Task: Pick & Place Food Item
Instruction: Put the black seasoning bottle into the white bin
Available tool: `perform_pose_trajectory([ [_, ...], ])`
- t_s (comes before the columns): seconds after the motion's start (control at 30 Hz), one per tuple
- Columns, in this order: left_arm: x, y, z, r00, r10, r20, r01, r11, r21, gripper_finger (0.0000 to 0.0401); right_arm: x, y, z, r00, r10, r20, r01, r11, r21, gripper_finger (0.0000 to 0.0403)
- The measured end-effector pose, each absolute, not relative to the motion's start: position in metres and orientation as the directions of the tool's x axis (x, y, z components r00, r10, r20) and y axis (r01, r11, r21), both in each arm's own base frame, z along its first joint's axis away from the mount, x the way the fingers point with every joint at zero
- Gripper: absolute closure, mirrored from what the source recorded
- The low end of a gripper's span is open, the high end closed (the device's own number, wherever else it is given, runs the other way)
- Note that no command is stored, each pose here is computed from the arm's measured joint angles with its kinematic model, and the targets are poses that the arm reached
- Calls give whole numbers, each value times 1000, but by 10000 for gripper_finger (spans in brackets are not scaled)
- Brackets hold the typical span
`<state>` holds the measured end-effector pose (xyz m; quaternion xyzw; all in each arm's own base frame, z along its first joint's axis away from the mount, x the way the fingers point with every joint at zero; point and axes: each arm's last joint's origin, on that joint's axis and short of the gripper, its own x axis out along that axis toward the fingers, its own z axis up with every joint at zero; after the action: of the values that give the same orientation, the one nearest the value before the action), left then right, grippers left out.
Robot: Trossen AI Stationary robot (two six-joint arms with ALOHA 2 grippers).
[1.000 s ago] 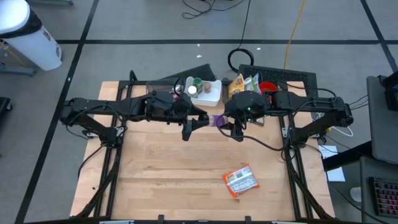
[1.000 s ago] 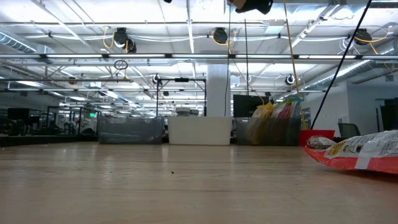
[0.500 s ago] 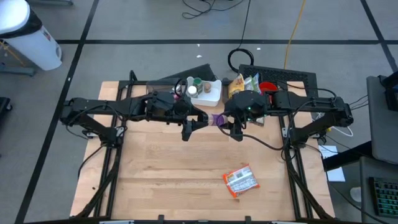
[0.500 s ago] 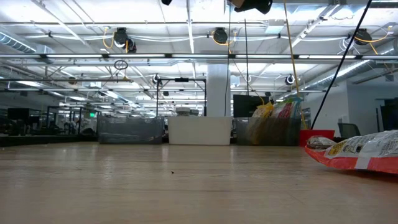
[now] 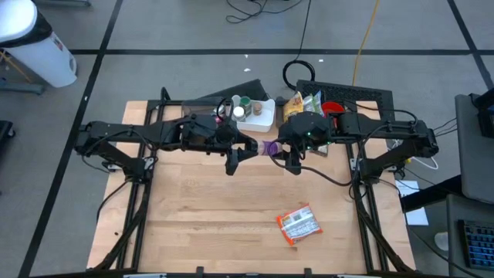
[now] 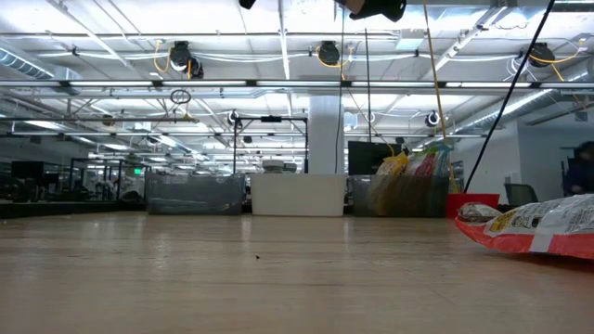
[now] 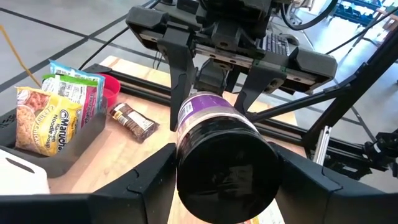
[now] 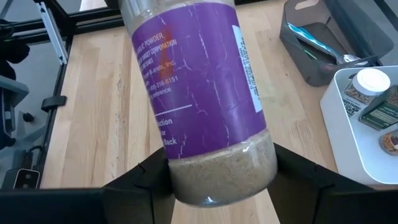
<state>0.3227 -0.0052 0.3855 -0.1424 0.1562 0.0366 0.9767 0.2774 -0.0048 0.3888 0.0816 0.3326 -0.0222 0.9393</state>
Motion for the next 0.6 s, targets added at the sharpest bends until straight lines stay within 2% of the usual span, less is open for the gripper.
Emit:
perform_pose_trajectory([
  [0.17, 323, -5, 385, 948, 31, -317, -119, 958, -261, 183, 277, -5, 389, 778, 11, -629, 95, 986, 135, 206],
  [0.43, 323, -5, 384, 946, 22, -324, -108, 962, -250, 188, 278, -5, 390, 784, 15, -620, 84, 988, 130, 146],
  [0.6, 321, 1, 383, 940, 15, -342, -104, 964, -243, 190, 271, -7, 390, 761, 9, -648, 88, 989, 117, 125],
])
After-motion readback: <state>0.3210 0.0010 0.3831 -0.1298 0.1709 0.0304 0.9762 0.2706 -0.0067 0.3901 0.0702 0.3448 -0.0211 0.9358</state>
